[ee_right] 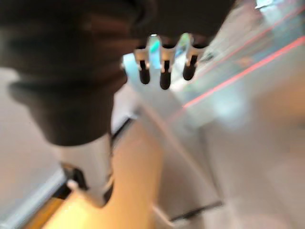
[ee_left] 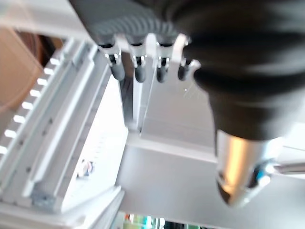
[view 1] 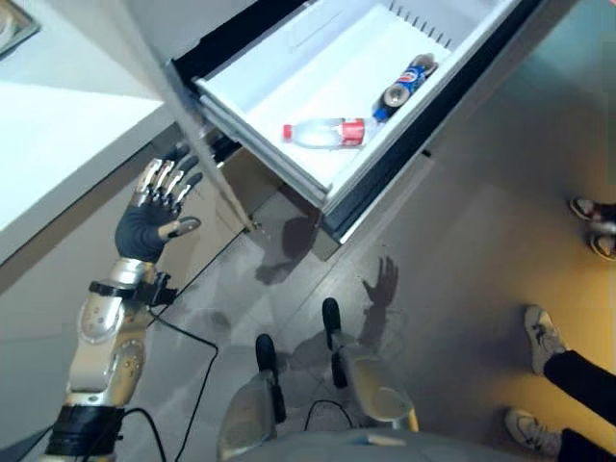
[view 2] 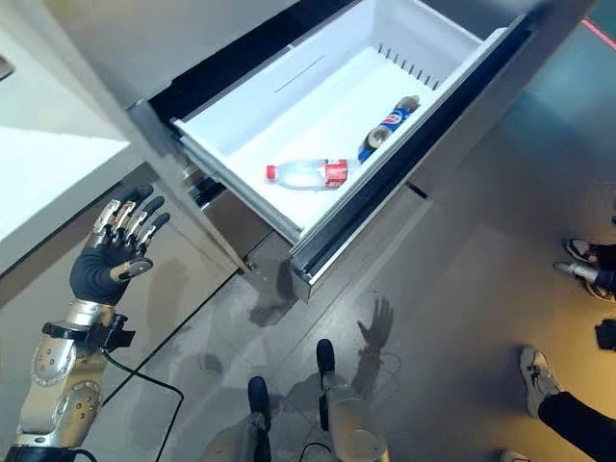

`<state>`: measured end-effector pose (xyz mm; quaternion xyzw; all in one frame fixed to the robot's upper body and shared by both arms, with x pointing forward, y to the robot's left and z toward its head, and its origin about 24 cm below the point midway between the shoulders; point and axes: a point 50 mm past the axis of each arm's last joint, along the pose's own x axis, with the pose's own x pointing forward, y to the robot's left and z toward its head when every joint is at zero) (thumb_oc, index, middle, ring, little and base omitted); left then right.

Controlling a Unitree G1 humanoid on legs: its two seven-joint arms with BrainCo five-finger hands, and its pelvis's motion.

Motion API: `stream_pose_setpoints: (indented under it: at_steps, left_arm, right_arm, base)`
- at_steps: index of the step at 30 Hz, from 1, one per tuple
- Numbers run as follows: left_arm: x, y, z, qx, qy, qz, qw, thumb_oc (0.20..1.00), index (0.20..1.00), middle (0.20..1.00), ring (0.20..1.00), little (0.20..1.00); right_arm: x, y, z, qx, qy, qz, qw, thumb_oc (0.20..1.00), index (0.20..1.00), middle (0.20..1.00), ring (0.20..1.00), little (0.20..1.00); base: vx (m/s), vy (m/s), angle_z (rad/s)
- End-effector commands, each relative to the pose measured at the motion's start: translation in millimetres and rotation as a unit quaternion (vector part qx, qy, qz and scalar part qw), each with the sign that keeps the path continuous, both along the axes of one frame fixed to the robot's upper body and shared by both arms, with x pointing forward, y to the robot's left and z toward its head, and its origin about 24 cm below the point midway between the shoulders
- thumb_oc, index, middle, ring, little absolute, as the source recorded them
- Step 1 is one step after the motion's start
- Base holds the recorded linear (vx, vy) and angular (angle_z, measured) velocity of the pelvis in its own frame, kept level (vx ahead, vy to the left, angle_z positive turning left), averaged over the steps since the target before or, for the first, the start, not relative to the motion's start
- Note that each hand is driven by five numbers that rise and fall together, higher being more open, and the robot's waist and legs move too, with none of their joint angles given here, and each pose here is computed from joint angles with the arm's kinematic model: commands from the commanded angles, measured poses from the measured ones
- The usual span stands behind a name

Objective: Take the drinks into the refrigerator

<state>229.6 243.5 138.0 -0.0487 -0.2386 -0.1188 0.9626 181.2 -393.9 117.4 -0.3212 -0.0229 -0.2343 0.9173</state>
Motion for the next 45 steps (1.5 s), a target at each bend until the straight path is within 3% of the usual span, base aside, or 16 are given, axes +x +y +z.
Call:
stream_pose_setpoints:
  at_steps: [1,2,6,12,15,17,20,23,27,32,41,45]
  left_arm:
    - [-7.1,-1.7,10.0,0.015,-0.044,0.003,0.999,1.0,1.0,1.0,1.0,1.0]
    - [-6.8,-2.1,10.1,0.011,-0.045,0.003,0.999,1.0,1.0,1.0,1.0,1.0]
    - [-4.8,-6.3,11.3,0.001,-0.052,-0.002,0.999,1.0,1.0,1.0,1.0,1.0]
    - [1.5,-18.8,11.8,-0.013,-0.057,-0.029,0.998,1.0,1.0,1.0,1.0,1.0]
    - [4.9,-29.6,16.4,-0.021,-0.068,-0.056,0.996,1.0,1.0,1.0,1.0,1.0]
    - [4.9,-29.3,16.6,-0.021,-0.069,-0.055,0.996,1.0,1.0,1.0,1.0,1.0]
    - [2.3,-35.6,17.9,-0.017,-0.072,-0.074,0.994,1.0,1.0,1.0,1.0,1.0]
    - [-1.5,-37.6,18.4,-0.014,-0.07,-0.089,0.993,1.0,1.0,1.0,1.0,1.0]
    - [-3.4,-39.8,21.0,-0.017,-0.076,-0.099,0.992,1.0,1.0,1.0,1.0,1.0]
    - [-5.2,-40.8,21.7,-0.024,-0.078,-0.1,0.992,1.0,1.0,1.0,1.0,1.0]
    - [-1.6,-43.1,21.0,-0.061,-0.077,-0.126,0.987,1.0,1.0,1.0,1.0,1.0]
    - [-2.0,-42.7,19.5,-0.077,-0.072,-0.135,0.985,1.0,1.0,1.0,1.0,1.0]
  right_arm:
    - [5.0,21.8,-63.9,0.076,0.079,0.021,0.994,0.357,0.357,0.357,0.357,0.357]
    - [5.9,30.6,-77.7,0.09,0.103,0.034,0.99,0.2,0.2,0.2,0.2,0.2]
    - [17.5,55.5,-109.0,0.139,0.144,0.067,0.978,0.2,0.2,0.2,0.2,0.2]
    - [59.6,101.0,-117.4,0.118,0.188,0.181,0.958,0.2,0.2,0.2,0.2,0.2]
    - [98.7,136.5,-95.8,0.059,0.179,0.268,0.945,0.2,0.2,0.2,0.2,0.2]
    - [99.3,136.8,-95.6,0.058,0.179,0.269,0.945,0.2,0.2,0.2,0.2,0.2]
    - [123.3,168.0,-76.9,-0.004,0.173,0.337,0.926,0.2,0.2,0.2,0.2,0.2]
    - [143.4,199.5,-46.8,-0.063,0.145,0.405,0.901,0.2,0.2,0.2,0.2,0.2]
    - [154.5,216.6,-28.8,-0.065,0.113,0.427,0.895,0.2,0.2,0.2,0.2,0.2]
    - [170.1,263.2,12.6,-0.04,0.049,0.498,0.865,0.2,0.2,0.2,0.2,0.2]
    - [197.1,285.8,82.5,-0.007,-0.06,0.491,0.869,0.2,0.2,0.2,0.2,0.2]
    - [192.3,305.7,110.0,-0.006,-0.107,0.52,0.847,0.2,0.2,0.2,0.2,0.2]
  base:
    - [0.0,0.01,-0.03]
    - [0.0,0.0,0.0]
    - [-0.01,-0.001,0.04]
    - [0.0,-0.026,0.07]
    - [-0.01,-0.055,0.16]
    - [-0.01,-0.025,0.19]
    - [-0.01,-0.064,0.23]
    - [-0.01,-0.041,0.29]
    - [-0.02,-0.029,0.22]
    - [-0.03,-0.063,0.21]
    - [-0.02,-0.113,0.57]
    - [0.0,-0.016,0.3]
